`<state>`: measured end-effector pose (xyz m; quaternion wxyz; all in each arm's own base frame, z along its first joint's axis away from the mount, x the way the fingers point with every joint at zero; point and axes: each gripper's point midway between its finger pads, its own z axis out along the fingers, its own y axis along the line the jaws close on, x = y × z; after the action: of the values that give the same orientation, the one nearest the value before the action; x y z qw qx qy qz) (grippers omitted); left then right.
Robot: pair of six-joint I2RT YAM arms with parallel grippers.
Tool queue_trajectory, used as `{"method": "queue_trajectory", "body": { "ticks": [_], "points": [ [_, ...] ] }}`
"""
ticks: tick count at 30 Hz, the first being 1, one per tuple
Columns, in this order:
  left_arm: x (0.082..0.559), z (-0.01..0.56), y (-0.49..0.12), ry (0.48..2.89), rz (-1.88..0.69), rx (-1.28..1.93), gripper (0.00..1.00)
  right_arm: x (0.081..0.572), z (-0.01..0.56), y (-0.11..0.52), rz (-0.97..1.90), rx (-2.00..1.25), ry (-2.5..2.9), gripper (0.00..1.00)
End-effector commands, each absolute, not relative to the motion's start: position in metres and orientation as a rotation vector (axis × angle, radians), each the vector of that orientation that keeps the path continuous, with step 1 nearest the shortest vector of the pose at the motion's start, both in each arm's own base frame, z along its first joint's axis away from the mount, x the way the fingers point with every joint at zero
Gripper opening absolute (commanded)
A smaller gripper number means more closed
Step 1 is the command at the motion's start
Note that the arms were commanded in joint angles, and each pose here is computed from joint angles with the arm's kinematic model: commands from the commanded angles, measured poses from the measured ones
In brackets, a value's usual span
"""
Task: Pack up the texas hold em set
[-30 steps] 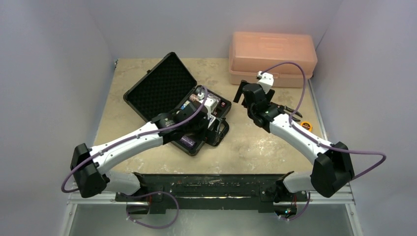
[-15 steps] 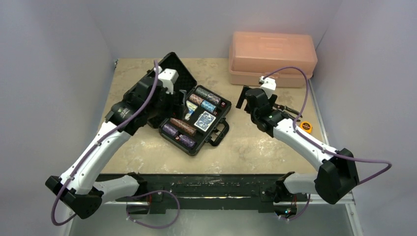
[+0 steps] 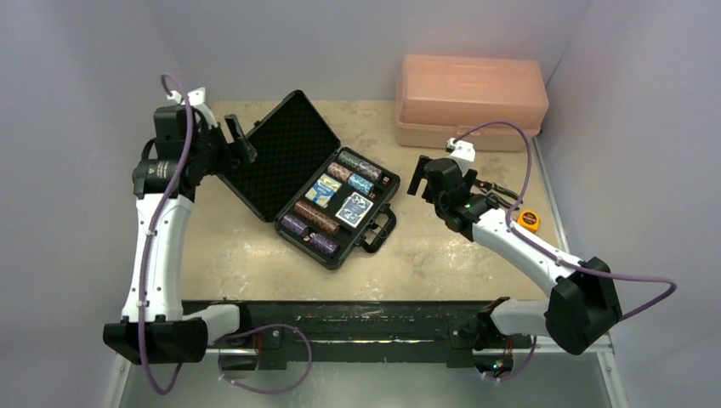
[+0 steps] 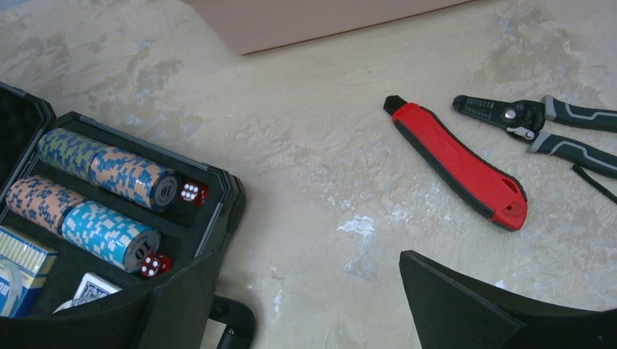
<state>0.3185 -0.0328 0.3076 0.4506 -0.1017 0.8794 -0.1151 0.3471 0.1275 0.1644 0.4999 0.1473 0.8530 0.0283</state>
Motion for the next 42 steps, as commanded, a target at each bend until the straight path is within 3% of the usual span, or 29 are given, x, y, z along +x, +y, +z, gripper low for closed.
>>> {"method": "queue_trajectory", "body": {
  "ticks": [1,21,33,42],
  "points": [
    [0.339,0.320,-0.010,2.127,-0.385,-0.369,0.76,0.343,0.169,0.129,0.122,0.370,2.052,0.99],
    [0.427,0.255,0.058,2.292,-0.540,-0.633,0.55,0.335,0.157,0.133,0.148,0.348,2.096,0.99],
    [0.442,0.191,0.063,2.450,-0.613,-0.705,0.49,0.333,0.151,0.143,0.210,0.332,2.122,0.99],
    [0.440,0.182,0.064,2.465,-0.630,-0.715,0.47,0.334,0.190,0.209,0.602,0.102,2.058,0.93]
  ]
}}
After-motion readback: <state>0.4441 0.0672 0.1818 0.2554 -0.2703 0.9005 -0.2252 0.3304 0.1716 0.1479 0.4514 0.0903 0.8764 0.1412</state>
